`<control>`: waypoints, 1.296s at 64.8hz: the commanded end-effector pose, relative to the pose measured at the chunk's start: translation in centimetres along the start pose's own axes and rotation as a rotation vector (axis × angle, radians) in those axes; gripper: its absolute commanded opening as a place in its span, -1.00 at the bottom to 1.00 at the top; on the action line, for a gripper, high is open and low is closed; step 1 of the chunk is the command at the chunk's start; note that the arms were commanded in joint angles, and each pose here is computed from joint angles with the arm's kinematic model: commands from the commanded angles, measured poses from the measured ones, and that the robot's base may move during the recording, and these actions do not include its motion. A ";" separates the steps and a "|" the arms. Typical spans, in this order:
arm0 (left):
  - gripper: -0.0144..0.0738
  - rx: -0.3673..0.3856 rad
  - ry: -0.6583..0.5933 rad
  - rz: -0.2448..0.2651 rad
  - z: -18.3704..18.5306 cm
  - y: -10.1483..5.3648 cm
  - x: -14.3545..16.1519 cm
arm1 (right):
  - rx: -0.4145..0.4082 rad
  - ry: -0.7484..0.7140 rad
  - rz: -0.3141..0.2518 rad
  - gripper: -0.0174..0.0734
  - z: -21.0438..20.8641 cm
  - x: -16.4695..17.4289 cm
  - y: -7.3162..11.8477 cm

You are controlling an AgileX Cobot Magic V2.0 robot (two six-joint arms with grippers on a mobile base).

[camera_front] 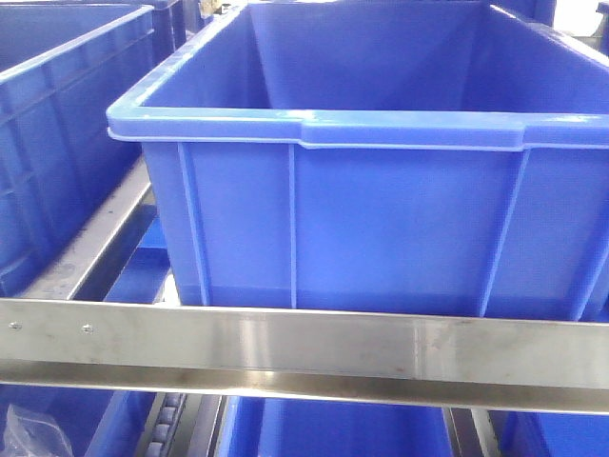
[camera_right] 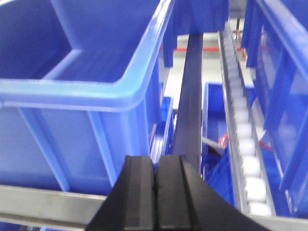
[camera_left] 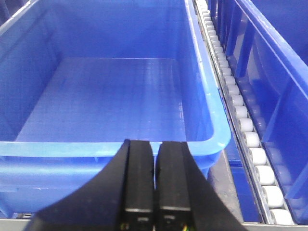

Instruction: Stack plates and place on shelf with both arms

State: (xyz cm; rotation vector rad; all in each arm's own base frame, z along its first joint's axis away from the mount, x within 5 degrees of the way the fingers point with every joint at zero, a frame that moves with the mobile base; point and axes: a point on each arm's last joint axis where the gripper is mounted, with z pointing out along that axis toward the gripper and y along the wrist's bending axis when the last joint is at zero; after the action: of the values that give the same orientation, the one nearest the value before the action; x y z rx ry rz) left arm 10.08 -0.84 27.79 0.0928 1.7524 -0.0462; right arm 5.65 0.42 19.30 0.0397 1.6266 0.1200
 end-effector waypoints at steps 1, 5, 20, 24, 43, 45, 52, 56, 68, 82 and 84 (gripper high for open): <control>-0.49 -0.007 -0.107 -0.012 -0.1 0.1 -1.7 | 0.020 -0.107 -0.015 -0.51 -0.2 -0.9 -0.2; -0.49 -0.007 -0.107 -0.012 -0.1 0.1 -1.7 | 0.018 -0.105 0.000 -0.51 -0.2 -0.8 -0.2; -0.49 -0.007 -0.107 -0.012 -0.1 0.1 -1.7 | 0.017 -0.102 0.011 -0.51 -0.2 -0.8 -0.1; -0.49 -0.007 -0.107 -0.012 -0.1 0.1 -1.7 | 0.017 -0.101 0.011 -0.51 -0.2 -0.8 -0.1; -0.49 -0.007 -0.107 -0.012 -0.1 0.1 -1.7 | 0.017 -0.102 0.011 -0.51 -0.2 -0.8 -0.1; -0.49 -0.007 -0.107 -0.012 -0.1 0.1 -1.7 | 0.017 -0.102 0.011 -0.51 -0.2 -0.8 -0.1; -0.48 -0.007 -0.107 -0.012 -0.1 0.1 -1.7 | 0.017 -0.102 0.011 -0.51 -0.2 -0.8 -0.1; -0.49 -0.007 -0.107 -0.012 -0.1 0.1 -1.7 | 0.017 -0.102 0.011 -0.51 -0.2 -0.8 -0.1; -0.48 -0.009 -0.108 -0.013 -0.4 0.1 -0.8 | 0.017 -0.102 0.011 -0.51 -0.2 -0.8 -0.1; -0.48 -0.025 -0.287 -0.013 -2.2 0.1 2.6 | 0.017 -0.102 0.011 -0.51 -0.2 -0.8 -0.1; -0.48 -0.029 -0.335 -0.013 -2.4 0.1 2.9 | 0.017 -0.102 0.011 -0.51 -0.2 -0.8 -0.1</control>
State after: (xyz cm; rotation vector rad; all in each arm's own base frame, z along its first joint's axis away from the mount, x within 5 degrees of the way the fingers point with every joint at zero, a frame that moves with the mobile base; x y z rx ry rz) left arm 7.72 -0.59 24.03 0.0799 1.6274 -0.0412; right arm 5.65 0.42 19.30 0.0537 1.6269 0.1329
